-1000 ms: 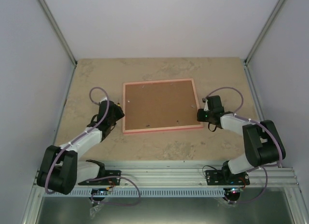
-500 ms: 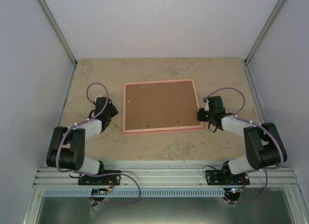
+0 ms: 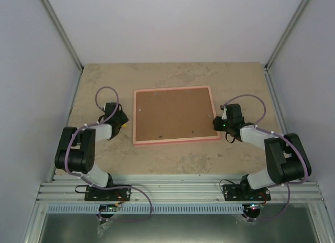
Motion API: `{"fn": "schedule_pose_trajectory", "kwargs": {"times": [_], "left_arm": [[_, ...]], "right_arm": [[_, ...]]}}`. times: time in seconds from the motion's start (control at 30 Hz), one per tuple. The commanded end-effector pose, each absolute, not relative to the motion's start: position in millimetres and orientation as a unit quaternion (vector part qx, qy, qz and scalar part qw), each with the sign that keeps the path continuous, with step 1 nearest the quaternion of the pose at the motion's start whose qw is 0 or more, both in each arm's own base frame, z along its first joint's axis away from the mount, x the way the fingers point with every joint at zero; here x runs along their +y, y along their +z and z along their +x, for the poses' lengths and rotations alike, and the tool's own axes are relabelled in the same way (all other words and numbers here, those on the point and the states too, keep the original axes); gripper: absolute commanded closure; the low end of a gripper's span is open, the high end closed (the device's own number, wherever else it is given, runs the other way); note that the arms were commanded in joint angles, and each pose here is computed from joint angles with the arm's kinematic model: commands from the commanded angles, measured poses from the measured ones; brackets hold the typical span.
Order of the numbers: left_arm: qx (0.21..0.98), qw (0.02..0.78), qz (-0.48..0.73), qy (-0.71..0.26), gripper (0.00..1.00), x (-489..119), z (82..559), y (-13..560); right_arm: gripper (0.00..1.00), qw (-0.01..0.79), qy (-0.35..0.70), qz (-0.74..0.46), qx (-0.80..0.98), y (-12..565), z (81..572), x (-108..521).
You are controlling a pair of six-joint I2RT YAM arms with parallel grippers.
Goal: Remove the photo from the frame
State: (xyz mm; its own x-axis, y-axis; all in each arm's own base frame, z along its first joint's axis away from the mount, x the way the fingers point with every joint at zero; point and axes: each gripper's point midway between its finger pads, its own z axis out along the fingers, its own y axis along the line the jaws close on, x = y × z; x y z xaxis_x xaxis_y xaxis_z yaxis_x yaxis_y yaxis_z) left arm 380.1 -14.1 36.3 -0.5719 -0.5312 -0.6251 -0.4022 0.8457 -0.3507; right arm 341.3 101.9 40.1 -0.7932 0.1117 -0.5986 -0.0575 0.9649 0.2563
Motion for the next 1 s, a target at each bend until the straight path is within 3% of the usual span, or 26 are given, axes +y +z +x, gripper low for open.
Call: {"fn": "schedule_pose_trajectory", "kwargs": {"times": [0.0, 0.2, 0.43, 0.5, 0.7, 0.97], "left_arm": [[0.888, 0.366, -0.266, -0.082, 0.68, -13.3, 381.0, 32.3], [0.885, 0.373, -0.262, -0.094, 0.51, -16.3, 378.6, 44.3], [0.868, 0.395, -0.261, -0.147, 0.09, -28.5, 371.0, 77.5], [0.866, 0.398, -0.264, -0.152, 0.01, -28.7, 366.7, 83.1], [0.839, 0.428, -0.301, -0.149, 0.01, -16.8, 354.6, 103.4], [0.838, 0.405, -0.333, -0.153, 0.00, -15.8, 348.7, 115.4]], "right_arm": [[0.69, 0.331, 0.139, 0.013, 0.933, 43.1, 344.5, 103.5], [0.65, 0.332, 0.139, 0.009, 0.933, 43.5, 343.9, 105.4], [0.62, 0.341, 0.137, -0.010, 0.930, 52.2, 342.0, 116.0], [0.61, 0.345, 0.137, -0.015, 0.928, 56.2, 341.0, 118.4], [0.60, 0.356, 0.142, -0.028, 0.923, 65.5, 331.0, 125.5], [0.59, 0.357, 0.156, -0.059, 0.919, 80.7, 310.7, 144.6]]}}
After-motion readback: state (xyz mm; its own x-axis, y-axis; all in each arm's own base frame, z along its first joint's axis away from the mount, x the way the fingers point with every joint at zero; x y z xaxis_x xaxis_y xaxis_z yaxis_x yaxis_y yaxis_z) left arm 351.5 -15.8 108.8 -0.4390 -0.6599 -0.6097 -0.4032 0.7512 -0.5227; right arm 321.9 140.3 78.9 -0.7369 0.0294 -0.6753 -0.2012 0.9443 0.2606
